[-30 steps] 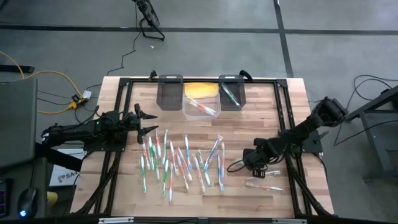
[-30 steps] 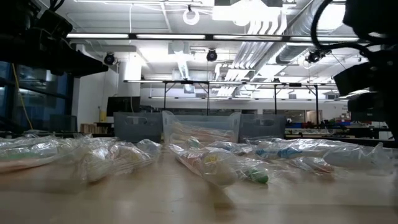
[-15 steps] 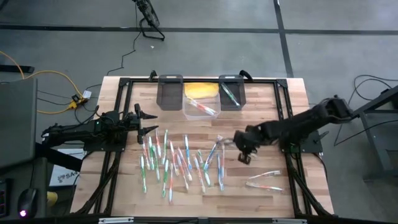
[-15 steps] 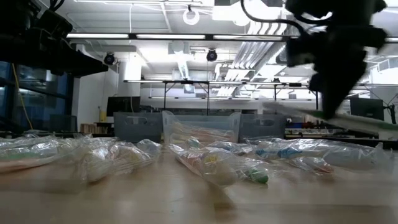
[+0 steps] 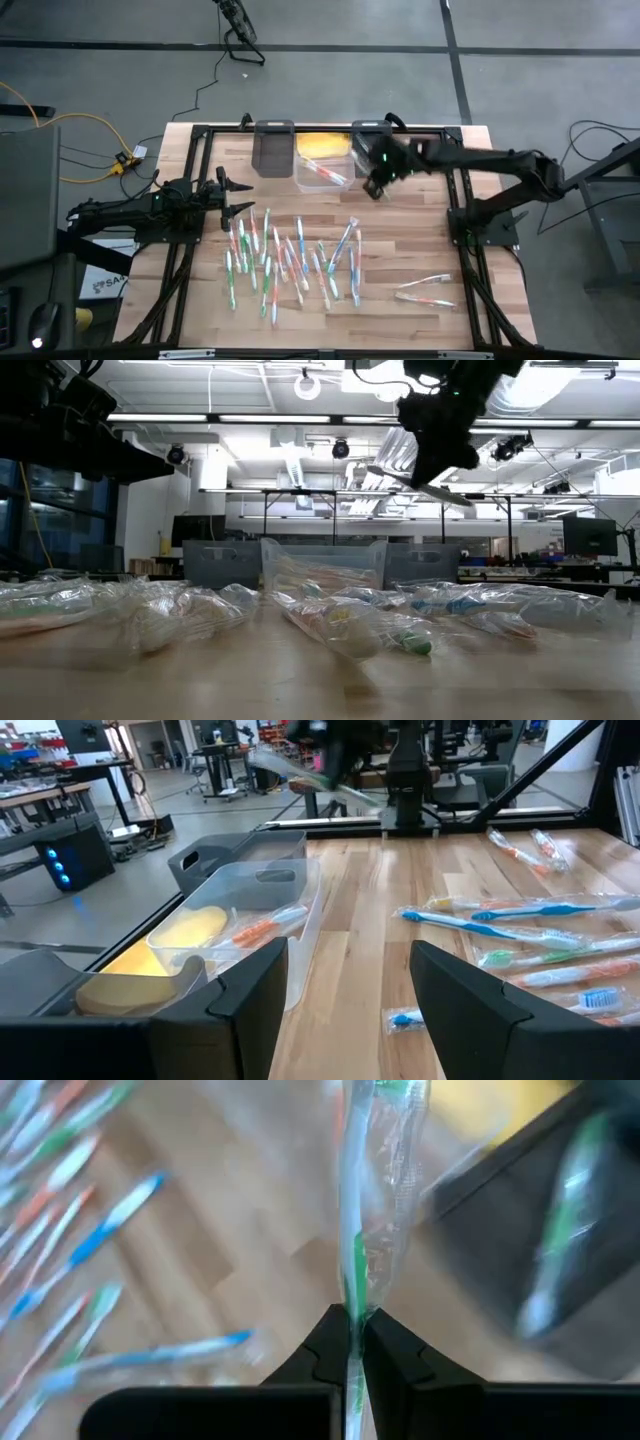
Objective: Pick & Place Toothbrushes
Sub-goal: Put the green toothbrush into the right black bin
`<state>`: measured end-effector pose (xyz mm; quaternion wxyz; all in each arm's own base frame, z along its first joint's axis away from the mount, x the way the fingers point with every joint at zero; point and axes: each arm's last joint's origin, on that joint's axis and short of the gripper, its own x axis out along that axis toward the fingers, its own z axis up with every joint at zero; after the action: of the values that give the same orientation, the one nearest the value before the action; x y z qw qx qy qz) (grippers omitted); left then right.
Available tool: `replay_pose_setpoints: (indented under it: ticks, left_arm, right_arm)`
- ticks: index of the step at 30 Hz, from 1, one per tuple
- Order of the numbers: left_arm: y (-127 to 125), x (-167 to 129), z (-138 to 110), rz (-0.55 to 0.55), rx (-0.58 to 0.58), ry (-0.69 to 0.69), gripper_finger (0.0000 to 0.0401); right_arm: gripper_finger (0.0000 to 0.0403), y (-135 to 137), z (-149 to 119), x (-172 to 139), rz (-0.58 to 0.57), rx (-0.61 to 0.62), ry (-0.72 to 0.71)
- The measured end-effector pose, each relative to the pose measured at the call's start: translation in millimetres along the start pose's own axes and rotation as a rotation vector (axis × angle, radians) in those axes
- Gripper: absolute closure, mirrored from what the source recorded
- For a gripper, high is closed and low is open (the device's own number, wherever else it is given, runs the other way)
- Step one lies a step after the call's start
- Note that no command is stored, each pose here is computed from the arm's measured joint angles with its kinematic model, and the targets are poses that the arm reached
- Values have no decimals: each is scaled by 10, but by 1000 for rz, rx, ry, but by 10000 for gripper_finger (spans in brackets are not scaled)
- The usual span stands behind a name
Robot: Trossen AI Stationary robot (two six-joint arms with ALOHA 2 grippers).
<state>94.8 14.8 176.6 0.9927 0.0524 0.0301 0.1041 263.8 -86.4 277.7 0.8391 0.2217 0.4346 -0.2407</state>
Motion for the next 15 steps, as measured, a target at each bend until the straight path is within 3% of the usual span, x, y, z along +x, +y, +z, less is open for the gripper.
replay_pose_setpoints:
  ticks: [7,15]
  left_arm:
    - [3,0,1,11,-10,1,195]
    - [3,0,-1,12,-10,2,195]
  right_arm:
    - [394,-458,485,115,-84,7,-21]
    - [394,-918,682,437,-136,46,62]
